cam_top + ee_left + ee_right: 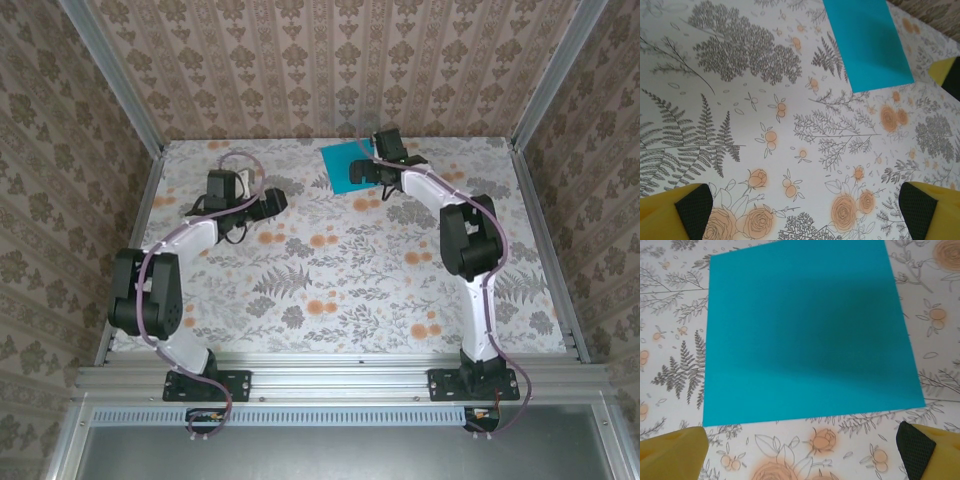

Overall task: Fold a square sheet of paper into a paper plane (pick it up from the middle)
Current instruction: Move the square sheet of paper to the center of the table.

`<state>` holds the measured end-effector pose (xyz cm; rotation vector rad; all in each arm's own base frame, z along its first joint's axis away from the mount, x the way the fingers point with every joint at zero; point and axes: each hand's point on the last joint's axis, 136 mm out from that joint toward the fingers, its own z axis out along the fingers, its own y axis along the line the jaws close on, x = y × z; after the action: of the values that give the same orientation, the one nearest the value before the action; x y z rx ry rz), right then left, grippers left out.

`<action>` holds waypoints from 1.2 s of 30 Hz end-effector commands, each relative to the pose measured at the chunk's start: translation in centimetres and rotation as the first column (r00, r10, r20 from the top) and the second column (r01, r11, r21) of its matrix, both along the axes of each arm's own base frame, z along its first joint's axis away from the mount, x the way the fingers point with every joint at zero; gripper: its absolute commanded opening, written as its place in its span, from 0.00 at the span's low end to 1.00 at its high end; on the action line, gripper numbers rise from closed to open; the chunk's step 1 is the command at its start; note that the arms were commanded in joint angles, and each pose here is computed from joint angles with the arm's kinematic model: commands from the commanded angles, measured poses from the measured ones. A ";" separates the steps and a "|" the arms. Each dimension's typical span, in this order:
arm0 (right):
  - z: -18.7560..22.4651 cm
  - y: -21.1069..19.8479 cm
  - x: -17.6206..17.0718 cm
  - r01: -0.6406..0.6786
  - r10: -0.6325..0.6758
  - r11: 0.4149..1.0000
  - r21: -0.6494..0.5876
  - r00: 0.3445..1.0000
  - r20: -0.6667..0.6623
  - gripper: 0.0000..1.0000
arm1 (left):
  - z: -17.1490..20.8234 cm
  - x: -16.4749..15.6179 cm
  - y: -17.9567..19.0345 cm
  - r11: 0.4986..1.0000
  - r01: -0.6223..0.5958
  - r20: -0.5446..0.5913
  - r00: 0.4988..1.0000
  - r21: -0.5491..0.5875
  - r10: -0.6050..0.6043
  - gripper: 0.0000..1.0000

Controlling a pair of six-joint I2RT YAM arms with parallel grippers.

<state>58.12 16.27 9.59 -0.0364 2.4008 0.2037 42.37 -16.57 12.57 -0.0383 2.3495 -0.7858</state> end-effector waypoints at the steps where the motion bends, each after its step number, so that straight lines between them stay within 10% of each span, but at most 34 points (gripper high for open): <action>1: -1.2 -0.1 0.3 0.006 -0.009 0.999 -0.046 0.999 -0.054 1.00 | 0.6 0.6 -1.1 0.999 0.017 -0.002 1.000 -0.039 -0.017 1.00; 36: -9.1 0.7 0.9 -0.099 0.057 0.988 -0.116 0.946 -0.320 0.98 | -1.9 -1.4 -1.6 0.997 0.072 -0.066 0.995 -0.018 -0.073 1.00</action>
<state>60.97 17.23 3.00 -0.1325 2.6252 0.1055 41.82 -17.69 10.51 -0.0373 2.4125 -0.8333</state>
